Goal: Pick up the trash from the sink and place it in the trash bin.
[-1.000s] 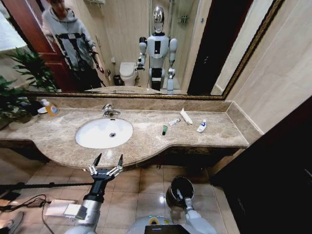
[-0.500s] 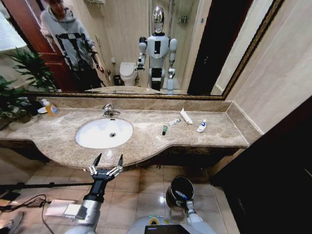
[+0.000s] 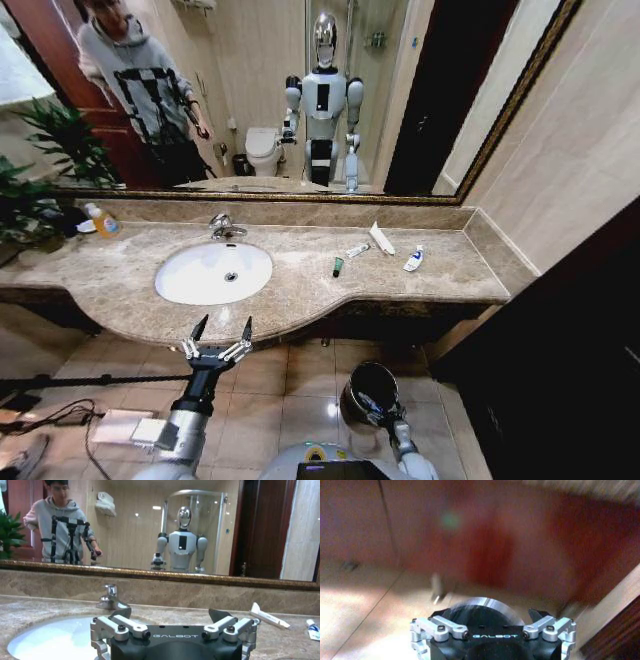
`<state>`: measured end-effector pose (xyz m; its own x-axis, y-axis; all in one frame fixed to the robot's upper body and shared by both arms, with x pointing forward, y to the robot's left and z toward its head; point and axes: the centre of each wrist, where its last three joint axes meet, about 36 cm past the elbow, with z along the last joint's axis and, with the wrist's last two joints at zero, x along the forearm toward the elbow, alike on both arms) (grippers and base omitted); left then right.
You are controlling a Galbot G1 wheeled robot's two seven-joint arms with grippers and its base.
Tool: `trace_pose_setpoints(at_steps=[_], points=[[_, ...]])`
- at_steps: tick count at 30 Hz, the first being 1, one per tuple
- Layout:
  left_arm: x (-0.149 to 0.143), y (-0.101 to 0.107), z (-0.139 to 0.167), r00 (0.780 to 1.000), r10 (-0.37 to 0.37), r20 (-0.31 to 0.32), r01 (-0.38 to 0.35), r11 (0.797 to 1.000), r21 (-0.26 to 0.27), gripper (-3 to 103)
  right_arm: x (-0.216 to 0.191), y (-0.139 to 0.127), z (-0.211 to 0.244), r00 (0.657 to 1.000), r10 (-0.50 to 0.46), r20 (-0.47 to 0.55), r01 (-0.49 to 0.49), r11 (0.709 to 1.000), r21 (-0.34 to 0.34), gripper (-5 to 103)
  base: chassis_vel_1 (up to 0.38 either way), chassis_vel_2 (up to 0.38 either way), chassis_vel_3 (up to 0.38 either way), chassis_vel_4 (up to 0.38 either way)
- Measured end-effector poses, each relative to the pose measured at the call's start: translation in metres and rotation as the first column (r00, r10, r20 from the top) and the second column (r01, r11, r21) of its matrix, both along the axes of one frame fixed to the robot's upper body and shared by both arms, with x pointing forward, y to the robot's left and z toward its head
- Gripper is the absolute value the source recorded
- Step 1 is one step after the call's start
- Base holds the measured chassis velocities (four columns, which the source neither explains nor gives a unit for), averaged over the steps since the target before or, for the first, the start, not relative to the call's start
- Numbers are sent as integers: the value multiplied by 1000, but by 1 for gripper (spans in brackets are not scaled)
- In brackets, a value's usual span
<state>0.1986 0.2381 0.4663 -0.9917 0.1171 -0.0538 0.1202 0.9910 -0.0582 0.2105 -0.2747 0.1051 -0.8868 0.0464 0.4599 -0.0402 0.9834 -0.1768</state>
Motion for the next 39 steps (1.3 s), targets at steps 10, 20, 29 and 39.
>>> trace_pose_setpoints(at_steps=[10,20,29,39], points=[[0,0,0,1000,0,0,0,1000,0,100,-13,-2,108,962,-158,222,134,984,119,100,0,0,0,0],[0,0,0,1000,0,0,0,1000,0,100,28,2,210,905,-166,392,77,969,233,100,0,0,0,0],[0,0,0,1000,0,0,0,1000,0,100,66,40,299,859,-99,503,-33,968,248,100,0,0,0,0],[0,0,0,1000,0,0,0,1000,0,100,100,63,313,855,-13,518,-132,961,242,100,0,0,0,0]])
